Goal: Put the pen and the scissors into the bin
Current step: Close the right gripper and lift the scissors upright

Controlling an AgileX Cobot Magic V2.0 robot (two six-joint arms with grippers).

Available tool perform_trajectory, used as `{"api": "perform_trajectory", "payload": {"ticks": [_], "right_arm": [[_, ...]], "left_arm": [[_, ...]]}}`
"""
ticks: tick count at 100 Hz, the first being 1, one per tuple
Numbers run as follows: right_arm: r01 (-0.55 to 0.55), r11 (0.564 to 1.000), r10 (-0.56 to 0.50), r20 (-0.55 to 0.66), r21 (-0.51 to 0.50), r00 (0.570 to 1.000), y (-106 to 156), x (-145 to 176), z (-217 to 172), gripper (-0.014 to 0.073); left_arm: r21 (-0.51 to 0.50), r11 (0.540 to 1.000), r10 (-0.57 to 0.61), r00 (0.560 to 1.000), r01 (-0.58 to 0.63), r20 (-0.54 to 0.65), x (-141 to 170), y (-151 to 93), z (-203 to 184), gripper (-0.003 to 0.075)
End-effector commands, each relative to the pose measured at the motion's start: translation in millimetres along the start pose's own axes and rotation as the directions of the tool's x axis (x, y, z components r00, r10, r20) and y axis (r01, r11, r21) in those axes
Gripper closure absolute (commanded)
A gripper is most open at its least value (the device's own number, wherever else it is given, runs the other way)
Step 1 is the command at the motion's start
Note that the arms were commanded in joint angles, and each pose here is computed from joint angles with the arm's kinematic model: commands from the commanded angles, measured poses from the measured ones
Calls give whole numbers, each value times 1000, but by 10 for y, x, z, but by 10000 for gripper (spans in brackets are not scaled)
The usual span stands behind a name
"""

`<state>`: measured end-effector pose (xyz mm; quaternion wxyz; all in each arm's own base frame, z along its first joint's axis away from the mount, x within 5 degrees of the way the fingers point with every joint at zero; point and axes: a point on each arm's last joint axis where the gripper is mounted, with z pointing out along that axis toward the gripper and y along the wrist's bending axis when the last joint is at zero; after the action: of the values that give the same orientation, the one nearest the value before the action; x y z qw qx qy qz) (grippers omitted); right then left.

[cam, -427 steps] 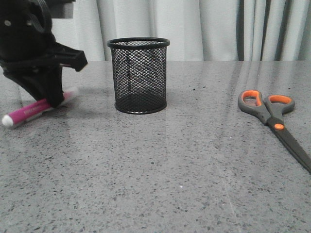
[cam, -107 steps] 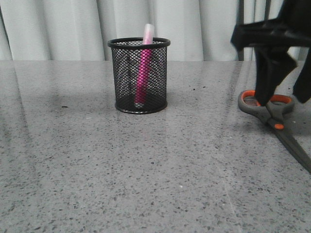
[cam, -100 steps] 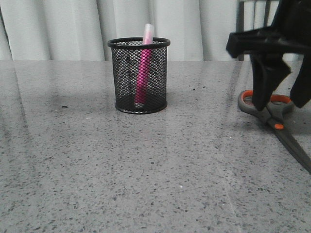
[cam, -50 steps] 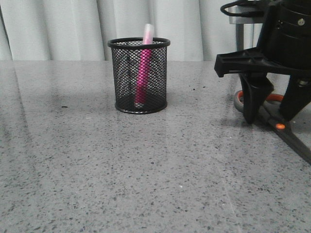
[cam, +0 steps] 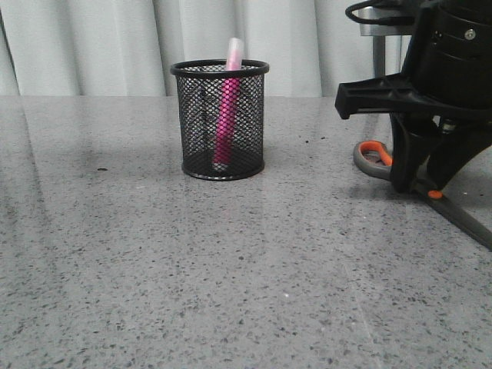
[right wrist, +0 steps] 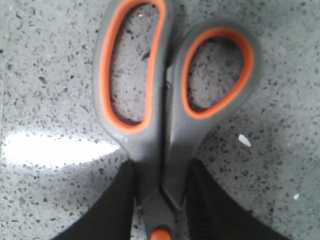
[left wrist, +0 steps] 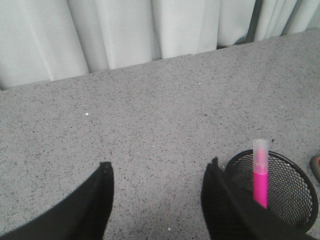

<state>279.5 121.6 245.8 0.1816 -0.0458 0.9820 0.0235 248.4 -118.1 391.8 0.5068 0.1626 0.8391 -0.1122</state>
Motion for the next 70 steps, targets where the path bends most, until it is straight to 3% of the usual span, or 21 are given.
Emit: {"api": "perform_trajectory", "payload": {"ticks": [1,23,37,51,68,70], "right_arm": [[19,1000,-20,74,16,997,-55,-73,-164,667],[36,999,-34,242,-5,970,-132,-26,-581,667],[55,995,-10,449,-87,893,-187,121,-920,667],[118,975,40,673,-187,738,-179,206,-1180,667],[248,928,135,869,-280,475,-68,133,-1407,667],[261,922,142,877,-285,459,-45,119,-1411,667]], "left_arm": [[7,1000,-10,991,9,133,-183,7,-154,354],[7,1000,-10,991,9,133,-183,7,-154,354],[7,1000,-10,991,9,133,-183,7,-154,354],[8,1000,-10,990,9,139,-188,6,-155,354],[8,1000,-10,989,9,146,-194,6,-156,354],[8,1000,-10,989,9,146,-194,6,-156,354]]}}
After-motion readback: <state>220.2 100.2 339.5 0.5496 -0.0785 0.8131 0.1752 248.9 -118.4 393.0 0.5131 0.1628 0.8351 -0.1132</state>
